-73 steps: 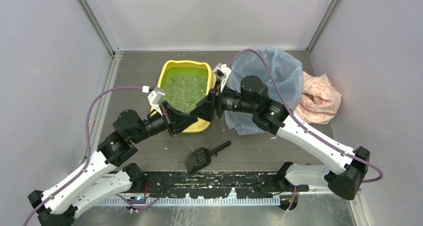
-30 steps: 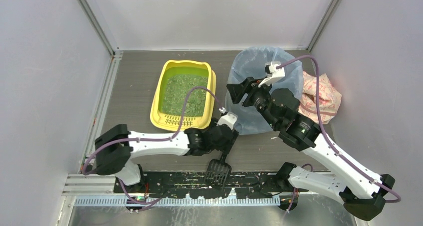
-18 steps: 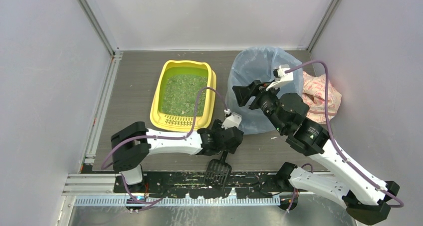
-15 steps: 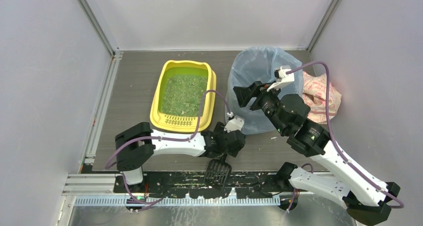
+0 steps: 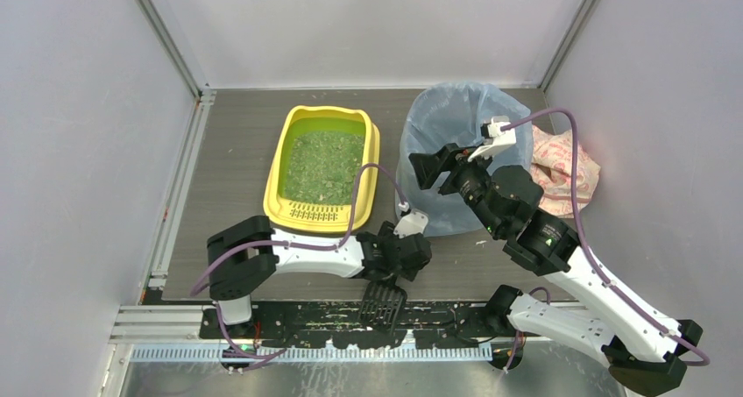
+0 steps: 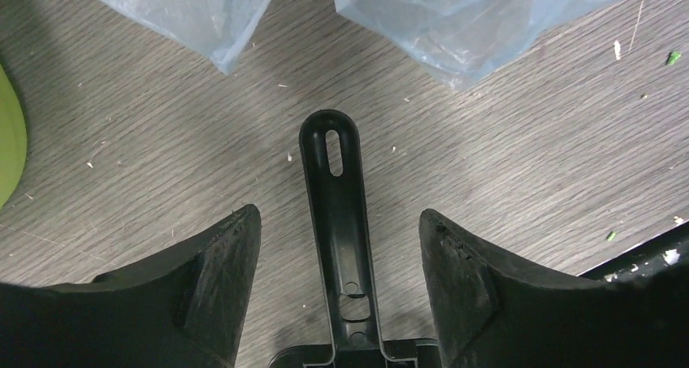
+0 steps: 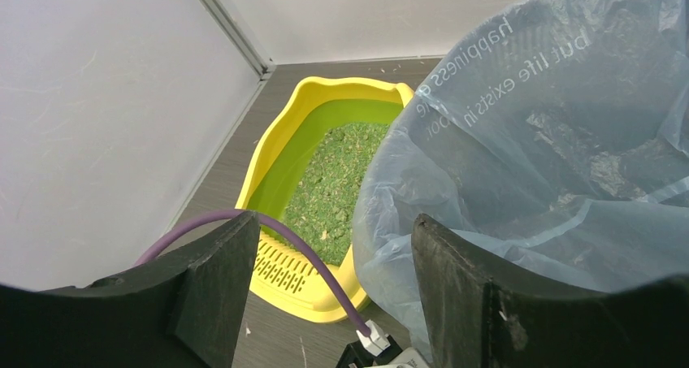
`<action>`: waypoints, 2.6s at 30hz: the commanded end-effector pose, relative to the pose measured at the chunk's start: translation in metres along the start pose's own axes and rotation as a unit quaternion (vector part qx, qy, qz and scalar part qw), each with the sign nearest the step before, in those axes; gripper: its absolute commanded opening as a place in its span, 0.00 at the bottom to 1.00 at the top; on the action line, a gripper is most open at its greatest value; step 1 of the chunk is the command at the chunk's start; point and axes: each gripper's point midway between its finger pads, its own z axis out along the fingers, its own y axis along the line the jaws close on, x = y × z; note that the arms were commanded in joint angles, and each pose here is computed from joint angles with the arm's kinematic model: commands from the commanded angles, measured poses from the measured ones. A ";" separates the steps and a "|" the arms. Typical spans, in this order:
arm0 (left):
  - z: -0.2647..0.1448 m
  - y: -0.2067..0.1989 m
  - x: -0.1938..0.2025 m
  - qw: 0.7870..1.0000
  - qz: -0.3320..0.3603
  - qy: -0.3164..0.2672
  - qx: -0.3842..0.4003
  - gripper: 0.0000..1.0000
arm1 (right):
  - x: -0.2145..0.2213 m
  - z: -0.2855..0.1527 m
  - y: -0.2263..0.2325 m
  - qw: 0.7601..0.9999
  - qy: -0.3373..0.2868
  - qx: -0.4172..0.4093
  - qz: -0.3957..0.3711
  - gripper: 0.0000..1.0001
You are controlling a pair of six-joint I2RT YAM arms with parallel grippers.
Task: Clean the litter box
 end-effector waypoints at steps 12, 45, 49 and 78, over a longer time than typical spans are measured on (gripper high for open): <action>0.009 0.001 0.016 1.000 0.000 0.022 -0.009 0.62 | -0.008 0.000 -0.002 1.000 -0.020 0.006 0.005 0.74; -0.167 0.041 -0.078 0.982 0.004 -0.156 0.105 0.00 | -0.002 0.003 0.010 1.000 -0.010 -0.023 0.019 0.76; -0.232 0.085 -0.106 0.957 -0.006 -0.258 0.132 0.00 | -0.014 -0.006 0.030 0.997 -0.014 -0.074 0.030 0.79; -0.509 0.069 -0.219 0.706 0.166 -0.590 0.355 0.00 | -0.019 -0.032 0.143 0.826 0.088 -0.518 0.206 0.98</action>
